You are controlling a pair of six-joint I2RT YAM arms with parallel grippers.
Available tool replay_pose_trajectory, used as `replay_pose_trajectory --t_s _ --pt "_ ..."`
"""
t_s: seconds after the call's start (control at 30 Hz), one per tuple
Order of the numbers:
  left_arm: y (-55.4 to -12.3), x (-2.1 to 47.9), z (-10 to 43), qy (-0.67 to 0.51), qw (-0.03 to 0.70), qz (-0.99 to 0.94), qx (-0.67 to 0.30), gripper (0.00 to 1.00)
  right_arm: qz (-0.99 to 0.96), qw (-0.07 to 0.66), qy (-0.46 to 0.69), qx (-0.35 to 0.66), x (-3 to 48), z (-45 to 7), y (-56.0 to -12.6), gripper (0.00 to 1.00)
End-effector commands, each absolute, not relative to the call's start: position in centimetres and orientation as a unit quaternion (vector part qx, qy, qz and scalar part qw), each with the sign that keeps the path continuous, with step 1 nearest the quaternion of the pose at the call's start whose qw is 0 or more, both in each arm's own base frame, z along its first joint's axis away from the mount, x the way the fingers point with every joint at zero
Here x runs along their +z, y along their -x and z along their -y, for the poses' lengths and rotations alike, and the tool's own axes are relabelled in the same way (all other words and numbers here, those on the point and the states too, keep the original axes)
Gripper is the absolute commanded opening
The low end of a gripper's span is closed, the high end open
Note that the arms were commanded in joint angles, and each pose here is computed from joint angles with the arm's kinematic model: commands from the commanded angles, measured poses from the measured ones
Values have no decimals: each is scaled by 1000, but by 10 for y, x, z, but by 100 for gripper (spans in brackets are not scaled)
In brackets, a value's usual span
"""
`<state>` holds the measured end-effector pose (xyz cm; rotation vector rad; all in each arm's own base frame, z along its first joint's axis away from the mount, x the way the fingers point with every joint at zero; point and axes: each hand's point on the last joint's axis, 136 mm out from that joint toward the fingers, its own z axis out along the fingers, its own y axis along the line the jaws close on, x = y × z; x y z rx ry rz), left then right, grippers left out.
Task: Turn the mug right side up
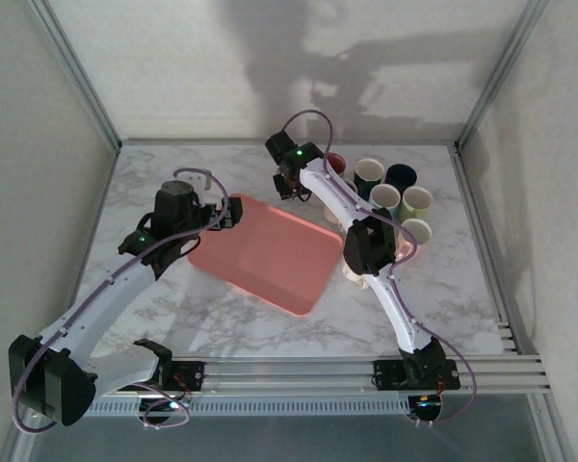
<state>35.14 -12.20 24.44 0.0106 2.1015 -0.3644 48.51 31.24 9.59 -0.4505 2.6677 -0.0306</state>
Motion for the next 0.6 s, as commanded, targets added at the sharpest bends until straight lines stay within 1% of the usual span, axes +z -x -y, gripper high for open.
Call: replay_pose_trajectory --t_s 0.0,0.27,0.57 --pt "-349 251 115 6 492 -858 -148 100 -956 250 151 9 148 -311 -480 43" --pt "-344 258 113 13 497 -854 -153 99 -951 260 158 52 200 -301 -438 48" --pt "-341 253 108 20 505 -850 -150 100 -926 305 195 107 240 -283 -397 52"
